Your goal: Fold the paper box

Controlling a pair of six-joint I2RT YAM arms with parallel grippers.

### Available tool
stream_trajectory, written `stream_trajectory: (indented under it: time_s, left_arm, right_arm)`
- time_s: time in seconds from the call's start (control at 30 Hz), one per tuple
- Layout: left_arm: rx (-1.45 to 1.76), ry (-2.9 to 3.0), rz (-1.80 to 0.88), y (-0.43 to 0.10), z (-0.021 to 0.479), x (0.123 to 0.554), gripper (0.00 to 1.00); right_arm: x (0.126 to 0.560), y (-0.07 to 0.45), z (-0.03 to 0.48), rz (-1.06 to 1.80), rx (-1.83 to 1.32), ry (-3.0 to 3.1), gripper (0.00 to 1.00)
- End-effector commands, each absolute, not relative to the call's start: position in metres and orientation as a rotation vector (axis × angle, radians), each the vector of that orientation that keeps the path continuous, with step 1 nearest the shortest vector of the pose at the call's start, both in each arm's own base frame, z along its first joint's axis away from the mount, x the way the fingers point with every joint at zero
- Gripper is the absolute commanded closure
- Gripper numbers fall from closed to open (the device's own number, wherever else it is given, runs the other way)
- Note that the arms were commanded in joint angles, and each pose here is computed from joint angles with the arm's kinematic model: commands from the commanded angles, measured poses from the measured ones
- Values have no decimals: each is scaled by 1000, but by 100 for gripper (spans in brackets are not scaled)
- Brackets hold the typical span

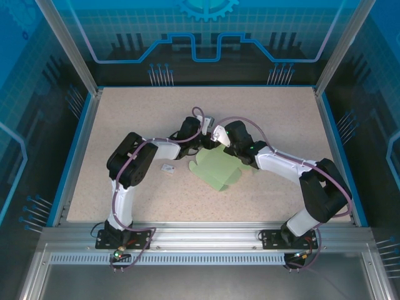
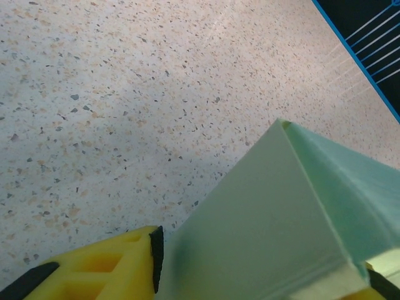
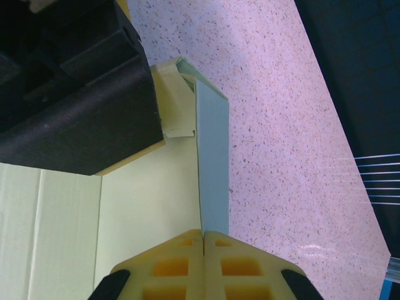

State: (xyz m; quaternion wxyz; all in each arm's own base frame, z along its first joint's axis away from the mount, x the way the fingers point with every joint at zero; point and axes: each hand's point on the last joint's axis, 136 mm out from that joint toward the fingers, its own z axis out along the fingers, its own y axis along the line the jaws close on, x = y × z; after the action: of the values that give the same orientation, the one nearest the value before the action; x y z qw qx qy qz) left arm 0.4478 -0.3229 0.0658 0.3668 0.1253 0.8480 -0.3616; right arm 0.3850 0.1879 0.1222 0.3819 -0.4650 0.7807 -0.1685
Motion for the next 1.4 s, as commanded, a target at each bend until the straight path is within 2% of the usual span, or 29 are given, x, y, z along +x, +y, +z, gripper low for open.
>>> stream_trajectory:
  time_s: [0.0,0.3,0.8,1.13,1.37]
  left_arm:
    - [239,2120,-902,-317,80,462,60]
    - [125,2139,-790,-308,74,467,69]
    - [-27,2188,-519,-290,69,469,76]
    - [187,2108,-714,-311,83,456,69]
    - [323,2092,-825,-308,88,443,59]
  right_arm:
    - [371,186,111,-351,-1217,2070,100]
    - [369,189,113,-286,-1146,2134,100]
    - [368,192,107,-213,-1057,2243,100]
    - [372,178,108,-233,-1032,2266,100]
    - [374,174,108,-228,-1038,2276,100]
